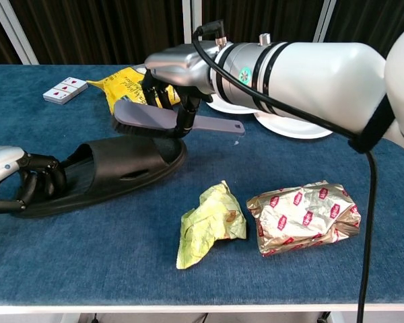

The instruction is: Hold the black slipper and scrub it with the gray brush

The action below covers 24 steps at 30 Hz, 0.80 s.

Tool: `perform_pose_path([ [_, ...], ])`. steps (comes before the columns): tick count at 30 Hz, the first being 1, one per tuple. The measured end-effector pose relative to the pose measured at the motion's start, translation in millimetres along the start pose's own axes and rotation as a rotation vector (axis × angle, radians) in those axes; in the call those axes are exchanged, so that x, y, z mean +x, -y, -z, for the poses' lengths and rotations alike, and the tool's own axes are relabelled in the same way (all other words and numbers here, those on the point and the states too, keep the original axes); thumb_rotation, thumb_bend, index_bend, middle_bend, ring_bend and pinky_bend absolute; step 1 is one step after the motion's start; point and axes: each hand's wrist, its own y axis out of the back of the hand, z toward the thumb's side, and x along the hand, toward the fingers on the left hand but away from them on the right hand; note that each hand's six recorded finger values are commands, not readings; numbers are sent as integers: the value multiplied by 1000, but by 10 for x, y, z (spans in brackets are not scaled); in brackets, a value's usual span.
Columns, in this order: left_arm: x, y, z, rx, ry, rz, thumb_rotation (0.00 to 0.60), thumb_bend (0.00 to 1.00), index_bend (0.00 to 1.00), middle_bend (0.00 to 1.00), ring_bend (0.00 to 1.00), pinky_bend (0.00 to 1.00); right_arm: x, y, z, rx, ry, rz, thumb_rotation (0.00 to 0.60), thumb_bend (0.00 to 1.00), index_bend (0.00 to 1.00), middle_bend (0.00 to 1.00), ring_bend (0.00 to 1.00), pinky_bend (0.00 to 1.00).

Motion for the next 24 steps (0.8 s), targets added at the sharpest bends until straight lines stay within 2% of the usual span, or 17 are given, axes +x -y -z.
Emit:
perform_pose_path([
  [3,1,0,-8,2,1,1,600,838,436,506,384,487,19,50,14,18,10,-55,600,622,901,649,623,771],
  [7,4,1,-4,3,-2,4,600,837,436,506,384,487,4,74,-20,55,8,-87,600,626,902,650,623,772],
  [17,6,1,2,2,-1,6,600,837,436,506,384,487,-114,123,-102,114,21,-93,600,627,906,653,624,775],
  [24,-6,3,20,-2,-4,4,600,837,437,506,384,487,-270,114,-39,127,77,-86,600,626,911,657,634,782],
])
